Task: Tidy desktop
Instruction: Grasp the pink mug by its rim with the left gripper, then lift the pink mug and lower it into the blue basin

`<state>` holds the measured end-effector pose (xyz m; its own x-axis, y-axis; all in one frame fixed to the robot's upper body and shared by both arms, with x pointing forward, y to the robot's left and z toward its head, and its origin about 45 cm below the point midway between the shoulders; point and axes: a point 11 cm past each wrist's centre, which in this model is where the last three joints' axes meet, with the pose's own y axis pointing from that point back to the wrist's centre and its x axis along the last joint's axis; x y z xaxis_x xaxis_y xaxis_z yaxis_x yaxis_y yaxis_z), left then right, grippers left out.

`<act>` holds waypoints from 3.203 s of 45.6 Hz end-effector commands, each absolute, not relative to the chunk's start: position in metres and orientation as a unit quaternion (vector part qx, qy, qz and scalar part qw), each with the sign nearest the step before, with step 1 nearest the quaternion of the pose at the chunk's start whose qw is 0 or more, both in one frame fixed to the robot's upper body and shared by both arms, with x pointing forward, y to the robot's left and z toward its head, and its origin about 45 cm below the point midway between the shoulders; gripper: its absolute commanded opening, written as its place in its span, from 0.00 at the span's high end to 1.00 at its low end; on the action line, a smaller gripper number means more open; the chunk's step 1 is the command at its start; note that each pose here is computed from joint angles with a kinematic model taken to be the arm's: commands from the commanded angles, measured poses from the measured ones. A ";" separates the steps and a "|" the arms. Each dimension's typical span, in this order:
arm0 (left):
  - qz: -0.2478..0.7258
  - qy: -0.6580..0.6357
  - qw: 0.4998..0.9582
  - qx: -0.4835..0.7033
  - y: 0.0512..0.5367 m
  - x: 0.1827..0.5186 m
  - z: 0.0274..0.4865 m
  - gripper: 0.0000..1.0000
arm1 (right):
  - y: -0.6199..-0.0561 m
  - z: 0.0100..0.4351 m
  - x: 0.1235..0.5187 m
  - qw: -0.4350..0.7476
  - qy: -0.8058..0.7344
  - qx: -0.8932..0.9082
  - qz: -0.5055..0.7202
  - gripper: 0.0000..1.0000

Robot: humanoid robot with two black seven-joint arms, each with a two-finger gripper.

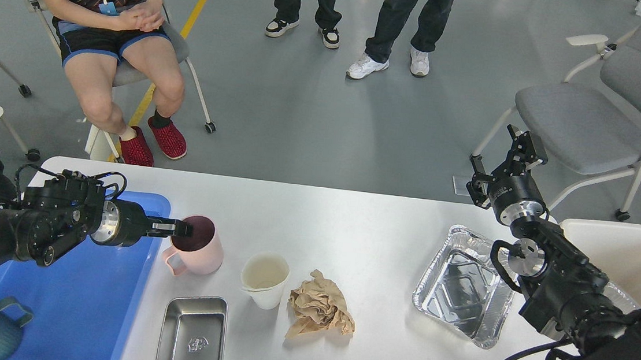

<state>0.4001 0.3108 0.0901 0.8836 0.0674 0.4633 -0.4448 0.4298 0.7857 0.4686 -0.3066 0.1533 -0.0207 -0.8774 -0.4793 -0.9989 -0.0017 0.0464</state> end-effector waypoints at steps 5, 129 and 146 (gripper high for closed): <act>0.144 -0.183 0.821 0.521 0.314 0.395 0.085 0.99 | -0.306 0.153 0.469 0.158 0.688 -0.682 0.192 0.00; 0.075 -0.094 0.806 0.579 0.467 0.250 0.124 0.99 | -0.298 0.156 0.471 0.162 0.682 -0.687 0.193 0.00; 0.076 -0.093 0.807 0.579 0.466 0.251 0.123 0.78 | -0.296 0.156 0.471 0.163 0.681 -0.687 0.195 0.00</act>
